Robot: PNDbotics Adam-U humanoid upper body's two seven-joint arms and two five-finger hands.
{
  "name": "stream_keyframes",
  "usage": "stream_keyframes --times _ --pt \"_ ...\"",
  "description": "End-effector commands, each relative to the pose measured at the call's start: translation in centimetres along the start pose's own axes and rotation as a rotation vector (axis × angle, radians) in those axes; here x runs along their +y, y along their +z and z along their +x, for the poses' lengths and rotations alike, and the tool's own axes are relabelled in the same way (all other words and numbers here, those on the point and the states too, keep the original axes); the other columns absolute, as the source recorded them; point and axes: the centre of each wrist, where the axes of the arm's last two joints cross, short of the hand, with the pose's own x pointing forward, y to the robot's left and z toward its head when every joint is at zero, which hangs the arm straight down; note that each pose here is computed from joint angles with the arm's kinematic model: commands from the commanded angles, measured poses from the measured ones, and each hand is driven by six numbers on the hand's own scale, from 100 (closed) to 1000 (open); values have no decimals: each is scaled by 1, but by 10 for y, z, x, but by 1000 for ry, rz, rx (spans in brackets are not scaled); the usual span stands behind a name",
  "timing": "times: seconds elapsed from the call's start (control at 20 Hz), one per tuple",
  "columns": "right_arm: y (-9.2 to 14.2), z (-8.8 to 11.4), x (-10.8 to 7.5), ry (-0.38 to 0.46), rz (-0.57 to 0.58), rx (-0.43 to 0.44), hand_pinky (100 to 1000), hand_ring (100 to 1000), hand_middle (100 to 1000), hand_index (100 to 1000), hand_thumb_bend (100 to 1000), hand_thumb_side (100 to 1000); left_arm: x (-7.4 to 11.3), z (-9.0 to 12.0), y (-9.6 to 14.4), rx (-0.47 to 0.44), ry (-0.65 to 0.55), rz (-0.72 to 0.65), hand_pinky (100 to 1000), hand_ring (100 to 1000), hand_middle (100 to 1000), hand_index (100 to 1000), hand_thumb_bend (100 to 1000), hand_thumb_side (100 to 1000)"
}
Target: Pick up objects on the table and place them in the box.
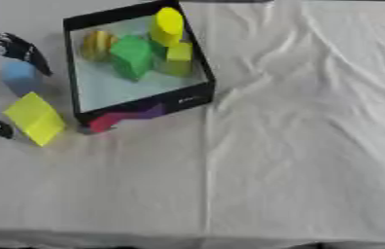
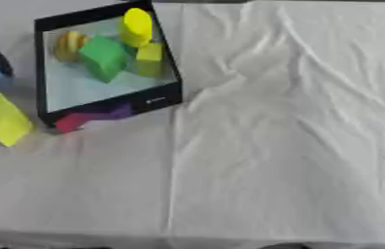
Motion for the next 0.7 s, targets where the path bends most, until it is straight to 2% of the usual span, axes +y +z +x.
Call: stream_keyframes --times 0.05,0.55,0.7 --pt "-5 10 -4 -2 -12 -26 818 823 721 834 100 706 9 -2 6 15 -61 8 858 828 762 825 788 191" --pt "-8 4 -8 -9 -38 -17 818 820 717 828 100 711 0 0 2 21 -183 -25 856 833 786 844 887 159" --pt "-8 2 -8 -5 -35 -9 818 816 717 828 100 718 -5 -3 0 37 -205 -22 857 837 792 849 876 140"
